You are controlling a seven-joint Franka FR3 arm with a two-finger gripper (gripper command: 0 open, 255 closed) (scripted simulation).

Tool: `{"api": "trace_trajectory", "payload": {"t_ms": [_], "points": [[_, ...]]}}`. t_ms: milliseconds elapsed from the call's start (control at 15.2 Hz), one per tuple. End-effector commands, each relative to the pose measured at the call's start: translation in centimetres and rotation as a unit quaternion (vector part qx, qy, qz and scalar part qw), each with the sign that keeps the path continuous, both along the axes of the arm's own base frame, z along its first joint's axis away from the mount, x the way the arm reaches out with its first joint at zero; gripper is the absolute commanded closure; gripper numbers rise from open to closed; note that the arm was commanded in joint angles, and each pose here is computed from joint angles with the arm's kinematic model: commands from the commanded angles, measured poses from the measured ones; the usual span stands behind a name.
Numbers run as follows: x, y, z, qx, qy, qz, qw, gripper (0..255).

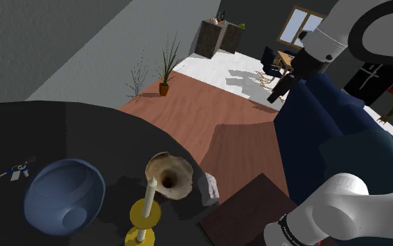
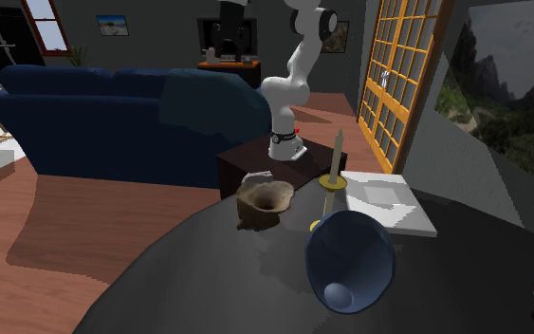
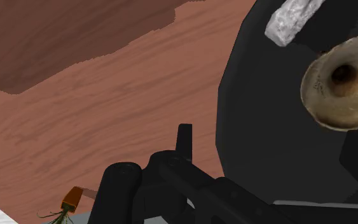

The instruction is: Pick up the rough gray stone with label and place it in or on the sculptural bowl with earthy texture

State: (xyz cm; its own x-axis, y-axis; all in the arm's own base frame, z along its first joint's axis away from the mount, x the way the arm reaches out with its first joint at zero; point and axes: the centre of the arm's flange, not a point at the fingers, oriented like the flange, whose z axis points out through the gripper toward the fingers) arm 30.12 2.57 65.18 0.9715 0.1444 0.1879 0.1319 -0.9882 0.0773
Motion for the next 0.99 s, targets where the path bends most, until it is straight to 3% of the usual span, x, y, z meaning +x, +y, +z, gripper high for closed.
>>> {"api": "trace_trajectory", "payload": {"t_ms": [0, 924], "points": [[0.0, 0.0, 0.0, 0.0, 0.0, 0.0, 1.0, 0], [1.8, 3.2, -17.8, 0.042, 0.031, -0.052, 0.9973, 0]]}}
